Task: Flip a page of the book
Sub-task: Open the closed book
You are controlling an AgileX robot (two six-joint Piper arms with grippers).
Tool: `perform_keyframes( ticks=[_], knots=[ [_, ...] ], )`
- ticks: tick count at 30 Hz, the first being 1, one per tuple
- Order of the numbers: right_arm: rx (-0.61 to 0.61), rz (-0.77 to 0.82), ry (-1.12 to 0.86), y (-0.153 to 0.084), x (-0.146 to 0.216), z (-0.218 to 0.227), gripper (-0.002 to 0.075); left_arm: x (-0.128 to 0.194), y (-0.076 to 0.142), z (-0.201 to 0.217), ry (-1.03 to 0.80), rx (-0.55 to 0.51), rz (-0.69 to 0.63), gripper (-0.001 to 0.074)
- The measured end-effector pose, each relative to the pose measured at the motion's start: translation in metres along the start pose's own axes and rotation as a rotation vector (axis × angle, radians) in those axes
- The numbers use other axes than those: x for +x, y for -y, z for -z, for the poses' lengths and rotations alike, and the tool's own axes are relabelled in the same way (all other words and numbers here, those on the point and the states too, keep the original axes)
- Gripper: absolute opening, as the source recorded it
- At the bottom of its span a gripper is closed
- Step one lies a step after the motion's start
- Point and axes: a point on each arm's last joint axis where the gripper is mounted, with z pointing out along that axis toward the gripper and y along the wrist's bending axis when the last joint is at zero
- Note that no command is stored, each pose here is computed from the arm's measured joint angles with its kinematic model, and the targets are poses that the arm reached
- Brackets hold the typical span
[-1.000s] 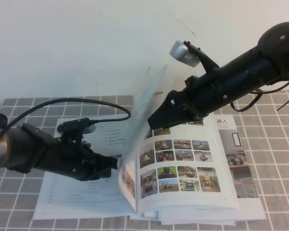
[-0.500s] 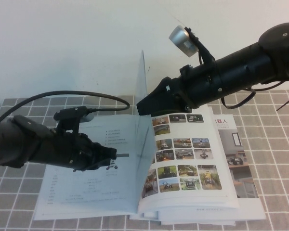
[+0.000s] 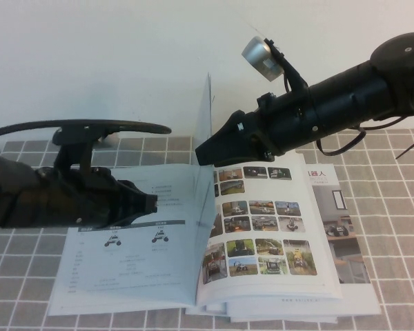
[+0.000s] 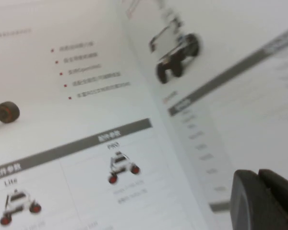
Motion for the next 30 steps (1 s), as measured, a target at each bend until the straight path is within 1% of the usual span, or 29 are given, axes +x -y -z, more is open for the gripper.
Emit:
perform_keyframes(
  ticks=[5,9,12,15,21,25,28,30],
  knots=[
    [0.008,0.007,0.007,-0.001,-0.001,-0.003,0.0388,0.018,0.015,0.042,0.068,0.015,-0.032,-0.0002],
    [0.025,0.017,0.023,-0.003,-0.002,-0.007,0.0388,0.036,0.030,0.065,0.108,0.046,-0.060,-0.0002],
    [0.035,0.023,0.035,-0.005,-0.002,-0.011,0.0388,0.047,0.045,0.080,0.127,0.095,-0.105,-0.0002],
    [0.044,0.026,0.044,-0.006,-0.003,-0.013,0.0388,0.055,0.065,0.092,0.137,0.167,-0.165,-0.0002],
    [0.041,0.028,0.069,-0.009,-0.005,-0.018,0.0388,0.069,0.098,0.095,0.129,0.279,-0.264,-0.0002],
    [0.026,0.027,0.076,-0.011,-0.005,-0.019,0.0388,0.079,0.117,0.090,0.115,0.328,-0.305,-0.0002],
    [0.023,0.025,0.079,-0.012,-0.006,-0.019,0.0388,0.082,0.128,0.084,0.155,0.315,-0.338,-0.0002],
    [0.022,0.024,0.080,-0.012,-0.006,-0.019,0.0388,0.081,0.133,0.079,0.209,0.272,-0.360,-0.0002]
  ],
)
